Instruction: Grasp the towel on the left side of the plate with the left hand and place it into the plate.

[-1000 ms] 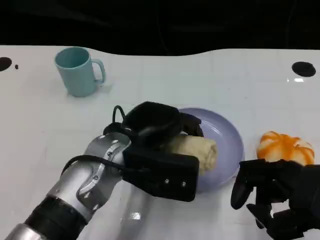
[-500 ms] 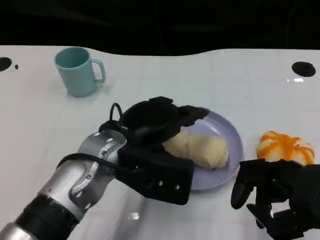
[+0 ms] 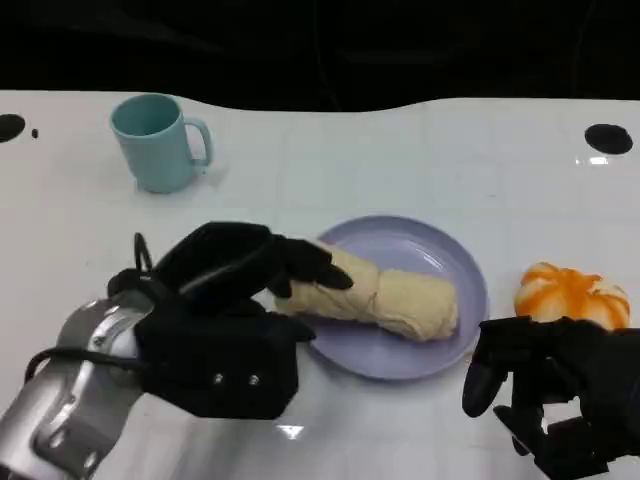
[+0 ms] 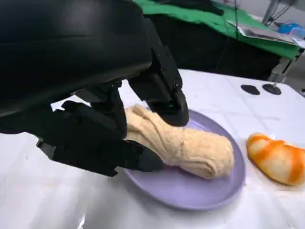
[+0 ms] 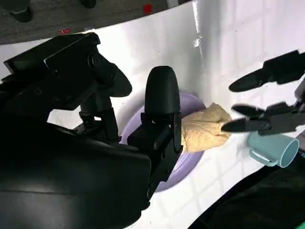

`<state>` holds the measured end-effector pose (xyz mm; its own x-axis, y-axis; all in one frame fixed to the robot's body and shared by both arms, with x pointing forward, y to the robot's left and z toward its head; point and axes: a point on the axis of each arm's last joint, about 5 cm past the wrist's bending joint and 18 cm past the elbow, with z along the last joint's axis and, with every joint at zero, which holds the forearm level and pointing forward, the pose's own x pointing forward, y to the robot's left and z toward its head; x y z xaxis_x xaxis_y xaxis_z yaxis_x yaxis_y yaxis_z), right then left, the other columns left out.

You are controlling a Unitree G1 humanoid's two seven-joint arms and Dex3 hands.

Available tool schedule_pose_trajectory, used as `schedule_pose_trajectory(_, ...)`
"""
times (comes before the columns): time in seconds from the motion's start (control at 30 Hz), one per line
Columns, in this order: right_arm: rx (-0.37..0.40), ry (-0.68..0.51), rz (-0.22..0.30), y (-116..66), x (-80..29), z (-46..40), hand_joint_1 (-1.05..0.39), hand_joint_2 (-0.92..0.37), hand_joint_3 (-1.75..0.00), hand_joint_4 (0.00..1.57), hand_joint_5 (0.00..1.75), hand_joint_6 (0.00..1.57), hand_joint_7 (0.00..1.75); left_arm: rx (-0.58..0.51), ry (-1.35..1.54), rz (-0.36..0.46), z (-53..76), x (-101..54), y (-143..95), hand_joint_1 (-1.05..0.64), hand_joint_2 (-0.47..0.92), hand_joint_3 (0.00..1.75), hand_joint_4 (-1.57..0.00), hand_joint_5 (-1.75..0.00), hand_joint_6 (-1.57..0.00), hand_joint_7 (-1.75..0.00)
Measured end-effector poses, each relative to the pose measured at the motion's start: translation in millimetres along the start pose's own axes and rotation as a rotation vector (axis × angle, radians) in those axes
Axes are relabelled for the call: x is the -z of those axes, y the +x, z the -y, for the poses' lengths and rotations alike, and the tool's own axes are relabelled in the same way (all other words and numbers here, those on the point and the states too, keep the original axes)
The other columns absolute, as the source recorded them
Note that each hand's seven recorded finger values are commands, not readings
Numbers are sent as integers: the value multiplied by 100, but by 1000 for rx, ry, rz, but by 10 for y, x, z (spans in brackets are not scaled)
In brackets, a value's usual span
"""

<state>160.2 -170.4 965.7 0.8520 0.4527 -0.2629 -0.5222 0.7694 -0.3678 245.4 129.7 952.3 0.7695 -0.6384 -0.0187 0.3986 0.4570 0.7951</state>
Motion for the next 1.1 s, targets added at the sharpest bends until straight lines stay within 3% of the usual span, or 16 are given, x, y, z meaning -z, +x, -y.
schedule_pose_trajectory(0.03,0,1,-1,-1,2,2,3,-57,-107,71,168,69,144,-11,-54,-5,-8,-10,-46,-23,92,21,-65,-137,-103,-7)
schedule_pose_trajectory(0.13,0,2,-2,-2,3,5,2,-57,-107,71,168,69,144,-35,-192,-12,-53,-44,-161,-16,92,27,-69,-103,-105,-7)
schedule_pose_trajectory(0.17,0,2,-3,-2,3,5,2,-57,-107,71,168,69,145,-47,-247,-11,-74,-53,-200,-12,90,31,-71,-100,-106,-8)
schedule_pose_trajectory(0.23,-1,0,-3,-2,2,5,2,-57,-107,71,168,69,145,-69,-359,-13,-102,-60,-278,-8,74,63,-72,-101,-108,-11)
schedule_pose_trajectory(0.27,-1,0,-4,-2,2,5,2,-57,-108,71,168,69,145,-82,-415,-14,-109,-63,-316,-6,62,90,-74,-109,-110,-18)
schedule_pose_trajectory(0.33,-1,-1,-4,-1,1,4,3,-57,-108,71,168,69,145,-100,-526,-23,-117,-63,-384,-5,53,109,-75,-114,-108,-27)
schedule_pose_trajectory(0.47,-3,-1,-2,4,-4,3,2,-56,-107,71,168,69,144,-128,-741,-71,-111,-83,-545,-2,41,144,-79,-154,-88,-110)
schedule_pose_trajectory(0.57,-1,-4,-3,6,-5,4,2,-56,-108,71,168,69,144,-136,-919,-133,-79,-123,-718,-3,41,148,-79,-163,-84,-129)
schedule_pose_trajectory(0.73,0,-2,-7,11,-10,12,3,-58,-107,70,167,68,143,-120,-1091,-199,-73,-182,-897,-8,51,129,-78,-171,-79,-144)
schedule_pose_trajectory(0.93,3,-4,-9,9,-8,18,2,-57,-106,70,166,69,143,-82,-1273,-243,6,-217,-960,-9,51,141,-86,-175,-76,-169)
schedule_pose_trajectory(1.1,9,-4,-12,2,-5,33,2,-57,-108,70,167,68,144,-59,-1364,-286,38,-148,-951,-9,50,144,-85,-175,-72,-174)
